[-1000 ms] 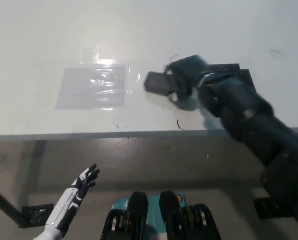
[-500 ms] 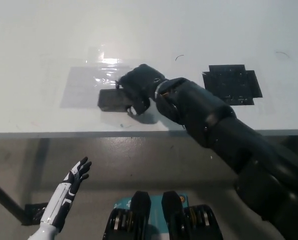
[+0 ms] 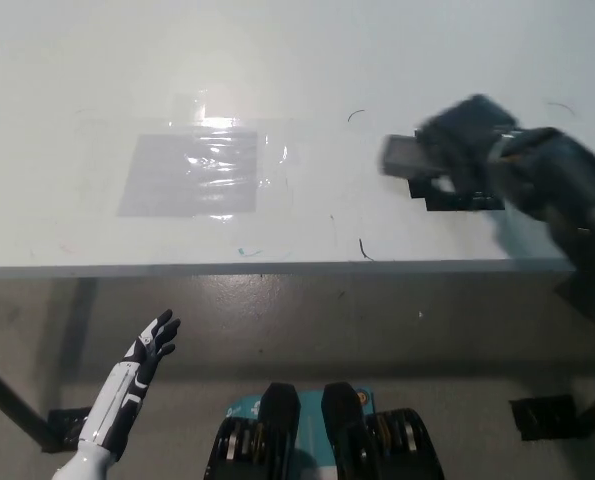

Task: A whiteboard eraser is kept on the black marked spot on the table infront of the robot and the robot uses its right hand to swipe it back and forth on the table twice to clean it

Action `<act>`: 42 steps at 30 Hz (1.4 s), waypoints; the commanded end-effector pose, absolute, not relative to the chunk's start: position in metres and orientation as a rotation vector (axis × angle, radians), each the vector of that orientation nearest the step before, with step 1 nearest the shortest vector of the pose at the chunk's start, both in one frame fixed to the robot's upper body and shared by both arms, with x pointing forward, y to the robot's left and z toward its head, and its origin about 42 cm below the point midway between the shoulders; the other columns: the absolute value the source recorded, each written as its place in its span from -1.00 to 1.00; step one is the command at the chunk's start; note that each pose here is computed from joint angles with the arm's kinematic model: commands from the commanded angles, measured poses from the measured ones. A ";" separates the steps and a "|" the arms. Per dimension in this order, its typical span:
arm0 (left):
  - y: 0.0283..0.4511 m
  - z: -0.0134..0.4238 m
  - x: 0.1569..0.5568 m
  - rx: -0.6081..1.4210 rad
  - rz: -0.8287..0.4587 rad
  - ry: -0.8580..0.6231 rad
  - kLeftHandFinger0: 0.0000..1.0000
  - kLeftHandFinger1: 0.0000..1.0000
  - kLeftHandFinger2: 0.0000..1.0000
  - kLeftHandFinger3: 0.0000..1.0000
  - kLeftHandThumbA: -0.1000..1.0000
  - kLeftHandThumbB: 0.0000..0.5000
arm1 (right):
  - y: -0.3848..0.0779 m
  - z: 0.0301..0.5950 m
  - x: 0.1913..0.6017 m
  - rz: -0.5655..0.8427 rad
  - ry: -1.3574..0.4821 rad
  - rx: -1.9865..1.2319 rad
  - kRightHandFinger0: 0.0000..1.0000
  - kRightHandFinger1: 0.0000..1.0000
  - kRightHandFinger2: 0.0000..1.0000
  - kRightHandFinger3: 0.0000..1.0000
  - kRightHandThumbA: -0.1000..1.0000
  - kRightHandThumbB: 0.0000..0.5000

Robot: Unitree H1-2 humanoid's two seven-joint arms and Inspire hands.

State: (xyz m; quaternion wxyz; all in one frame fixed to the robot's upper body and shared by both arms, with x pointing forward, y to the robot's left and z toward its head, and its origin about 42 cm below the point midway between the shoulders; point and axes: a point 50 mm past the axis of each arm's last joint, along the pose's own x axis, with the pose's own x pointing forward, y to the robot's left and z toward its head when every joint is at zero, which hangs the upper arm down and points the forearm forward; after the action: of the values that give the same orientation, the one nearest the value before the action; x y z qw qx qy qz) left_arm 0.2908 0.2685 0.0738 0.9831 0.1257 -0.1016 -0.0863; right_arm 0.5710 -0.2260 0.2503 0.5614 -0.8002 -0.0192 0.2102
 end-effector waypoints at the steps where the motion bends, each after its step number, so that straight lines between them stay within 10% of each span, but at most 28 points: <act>1: 0.270 0.088 0.295 0.254 -0.155 -0.289 1.00 1.00 1.00 1.00 1.00 0.59 | -0.286 0.253 0.563 0.488 0.045 -1.946 -0.85 -0.72 -0.46 -0.10 -0.71 -0.03; 10: 0.268 0.090 0.298 0.250 -0.148 -0.298 1.00 1.00 1.00 1.00 1.00 0.50 | -0.356 0.244 0.543 0.404 0.247 -1.910 -0.70 -0.57 -0.20 0.36 -0.32 -0.05; 14: 0.270 0.092 0.299 0.251 -0.139 -0.306 1.00 1.00 1.00 1.00 1.00 0.48 | -0.374 0.239 0.537 0.399 0.255 -1.934 -0.83 -0.63 -0.25 0.17 -0.43 -0.08; 16: 0.271 0.094 0.301 0.247 -0.135 -0.313 1.00 1.00 1.00 1.00 1.00 0.46 | -0.383 0.241 0.535 0.379 0.275 -1.924 -0.78 -0.55 -0.11 0.63 -0.51 -0.03; 19: 0.272 0.095 0.303 0.247 -0.138 -0.314 1.00 1.00 1.00 1.00 1.00 0.47 | -0.396 0.246 0.533 0.370 0.319 -1.939 -0.68 -0.47 -0.07 0.48 -0.63 -0.14; 25: 0.272 0.093 0.300 0.259 -0.135 -0.307 1.00 1.00 1.00 1.00 1.00 0.53 | -0.411 0.247 0.531 0.347 0.370 -1.993 -0.52 -0.21 0.19 0.62 -0.15 -0.06; 27: 0.272 0.092 0.299 0.250 -0.136 -0.304 1.00 1.00 1.00 1.00 1.00 0.59 | -0.402 0.251 0.536 0.346 0.371 -1.987 -0.03 0.30 0.60 0.82 -0.25 -0.07; 29: 0.270 0.090 0.298 0.247 -0.134 -0.300 1.00 1.00 1.00 1.00 1.00 0.55 | -0.385 0.257 0.543 0.359 0.298 -1.979 -0.49 -0.15 0.09 0.34 -0.51 -0.22; 32: 0.267 0.089 0.298 0.244 -0.134 -0.298 1.00 1.00 1.00 1.00 1.00 0.55 | -0.348 0.272 0.554 0.386 0.202 -1.983 -0.51 -0.28 -0.01 0.64 -0.47 -0.23; 33: 0.266 0.089 0.297 0.243 -0.135 -0.297 1.00 1.00 1.00 1.00 1.00 0.53 | -0.331 0.280 0.557 0.406 0.134 -1.957 -0.51 -0.30 -0.06 0.26 -0.54 -0.16; 37: 0.263 0.088 0.295 0.243 -0.135 -0.297 1.00 1.00 1.00 1.00 1.00 0.50 | -0.263 0.299 0.569 0.446 -0.060 -1.936 -1.00 -0.92 -0.61 -0.25 -0.59 -0.07; 39: 0.264 0.090 0.297 0.255 -0.137 -0.305 1.00 1.00 1.00 1.00 1.00 0.41 | -0.219 0.307 0.574 0.476 -0.088 -1.946 -0.84 -0.73 -0.43 -0.03 -0.50 -0.08; 42: 0.265 0.091 0.300 0.252 -0.147 -0.306 1.00 1.00 1.00 1.00 1.00 0.38 | -0.183 0.305 0.574 0.513 -0.150 -1.923 -0.94 -0.82 -0.56 -0.23 -0.67 0.04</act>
State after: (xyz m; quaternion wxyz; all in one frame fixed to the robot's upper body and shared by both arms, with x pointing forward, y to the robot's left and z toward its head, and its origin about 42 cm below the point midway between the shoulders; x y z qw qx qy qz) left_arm 0.2952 0.2633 0.0774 0.9830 0.1202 -0.1133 -0.0796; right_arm 0.5615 -0.2365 0.2557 0.5541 -0.8026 -0.0069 0.2209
